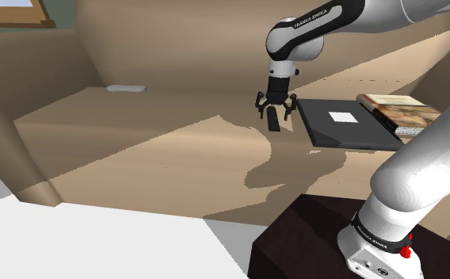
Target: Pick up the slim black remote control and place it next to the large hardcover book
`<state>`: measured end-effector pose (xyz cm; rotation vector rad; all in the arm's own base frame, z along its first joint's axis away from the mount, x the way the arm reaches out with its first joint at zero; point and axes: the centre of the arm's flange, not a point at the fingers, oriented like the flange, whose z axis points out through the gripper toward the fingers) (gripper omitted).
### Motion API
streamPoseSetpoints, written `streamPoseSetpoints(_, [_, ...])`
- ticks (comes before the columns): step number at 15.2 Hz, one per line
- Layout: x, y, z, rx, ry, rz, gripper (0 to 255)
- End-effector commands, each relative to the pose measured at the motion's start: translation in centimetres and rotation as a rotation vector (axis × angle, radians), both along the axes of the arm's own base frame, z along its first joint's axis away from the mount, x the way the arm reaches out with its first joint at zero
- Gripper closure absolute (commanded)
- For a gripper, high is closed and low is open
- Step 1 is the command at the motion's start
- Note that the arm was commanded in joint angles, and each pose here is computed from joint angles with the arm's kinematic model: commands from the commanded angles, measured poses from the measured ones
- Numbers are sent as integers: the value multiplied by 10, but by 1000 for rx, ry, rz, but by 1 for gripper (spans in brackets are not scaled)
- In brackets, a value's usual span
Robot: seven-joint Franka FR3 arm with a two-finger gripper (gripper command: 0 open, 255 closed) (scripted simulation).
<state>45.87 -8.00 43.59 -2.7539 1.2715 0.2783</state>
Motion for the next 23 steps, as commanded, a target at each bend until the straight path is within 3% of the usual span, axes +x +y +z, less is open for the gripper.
streamPoseSetpoints(1, [0,0,0,0,0,0,0])
streamPoseSetpoints(3, [0,0,0,0,0,0,0])
streamPoseSetpoints(4, [0,0,0,0,0,0,255])
streamPoseSetpoints(13, [0,0,0,0,0,0,255])
streamPoseSetpoints(23, [0,0,53,0,0,0,255])
